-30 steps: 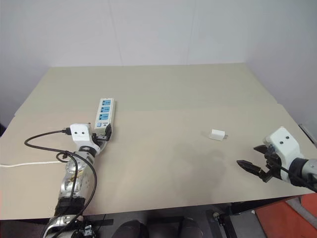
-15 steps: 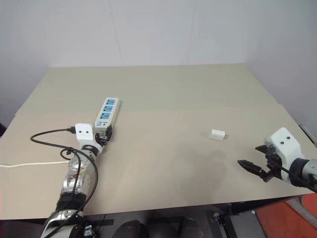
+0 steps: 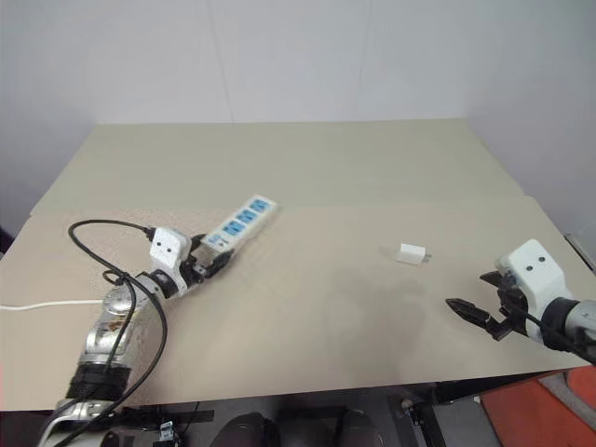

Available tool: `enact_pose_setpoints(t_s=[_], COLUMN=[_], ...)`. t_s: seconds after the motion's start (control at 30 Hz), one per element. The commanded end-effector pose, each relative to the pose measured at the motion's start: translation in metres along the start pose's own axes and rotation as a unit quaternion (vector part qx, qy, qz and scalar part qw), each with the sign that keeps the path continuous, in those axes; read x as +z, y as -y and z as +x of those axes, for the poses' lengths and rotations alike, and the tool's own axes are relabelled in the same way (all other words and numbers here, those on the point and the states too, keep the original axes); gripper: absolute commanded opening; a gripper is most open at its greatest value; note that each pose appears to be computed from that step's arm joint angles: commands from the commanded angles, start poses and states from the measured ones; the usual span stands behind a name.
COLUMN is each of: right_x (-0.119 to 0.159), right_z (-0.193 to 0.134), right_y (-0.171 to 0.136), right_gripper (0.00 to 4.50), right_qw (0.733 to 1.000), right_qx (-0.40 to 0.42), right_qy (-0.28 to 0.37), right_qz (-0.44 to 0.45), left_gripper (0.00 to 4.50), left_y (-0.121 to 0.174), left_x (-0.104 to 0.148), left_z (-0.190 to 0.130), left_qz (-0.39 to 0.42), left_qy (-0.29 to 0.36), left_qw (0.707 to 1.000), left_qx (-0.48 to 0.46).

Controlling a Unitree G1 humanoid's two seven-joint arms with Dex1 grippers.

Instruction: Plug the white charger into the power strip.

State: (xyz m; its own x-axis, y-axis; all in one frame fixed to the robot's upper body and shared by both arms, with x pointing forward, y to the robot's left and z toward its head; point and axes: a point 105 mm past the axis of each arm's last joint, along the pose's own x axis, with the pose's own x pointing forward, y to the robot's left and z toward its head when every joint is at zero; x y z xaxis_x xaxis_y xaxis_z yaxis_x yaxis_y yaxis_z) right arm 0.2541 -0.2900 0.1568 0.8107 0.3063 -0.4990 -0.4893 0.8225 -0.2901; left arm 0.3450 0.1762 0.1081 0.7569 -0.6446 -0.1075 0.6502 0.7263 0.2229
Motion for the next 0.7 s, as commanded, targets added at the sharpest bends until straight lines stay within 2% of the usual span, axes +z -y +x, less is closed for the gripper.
enact_pose_setpoints(t_s=[0.03,0.2,0.27,0.33,0.47,0.6,0.7], right_x=[0.009,0.007,0.007,0.007,0.007,0.006,0.006], right_z=[-0.001,-0.002,-0.002,-0.004,-0.006,-0.007,-0.006], right_y=[-0.001,-0.002,-0.002,-0.003,-0.003,-0.003,-0.002], right_gripper=[4.50,4.50,4.50,4.50,4.50,4.50,4.50], right_qw=[1.000,1.000,1.000,1.000,1.000,1.000,1.000], right_qx=[-0.010,-0.012,-0.013,-0.013,-0.014,-0.013,-0.011], right_qy=[0.015,0.014,0.012,0.011,0.009,0.009,0.009], right_qz=[-0.013,-0.011,-0.011,-0.012,-0.012,-0.011,-0.011], left_gripper=[3.22,3.22,3.97,4.48,4.48,4.48,4.48], left_y=[0.023,0.003,0.005,0.005,0.004,0.001,0.000], left_x=[0.003,-0.009,-0.001,0.006,0.010,0.028,0.029], left_z=[-0.008,0.005,0.006,0.007,0.006,-0.012,-0.021], left_qz=[0.018,0.008,0.007,0.032,0.054,0.037,0.027], left_qy=[0.002,-0.012,0.029,0.061,0.078,0.122,0.129], left_qw=[0.992,0.997,0.995,0.993,0.991,0.986,0.985], left_qx=[-0.123,-0.077,-0.092,-0.091,-0.095,-0.106,-0.113])
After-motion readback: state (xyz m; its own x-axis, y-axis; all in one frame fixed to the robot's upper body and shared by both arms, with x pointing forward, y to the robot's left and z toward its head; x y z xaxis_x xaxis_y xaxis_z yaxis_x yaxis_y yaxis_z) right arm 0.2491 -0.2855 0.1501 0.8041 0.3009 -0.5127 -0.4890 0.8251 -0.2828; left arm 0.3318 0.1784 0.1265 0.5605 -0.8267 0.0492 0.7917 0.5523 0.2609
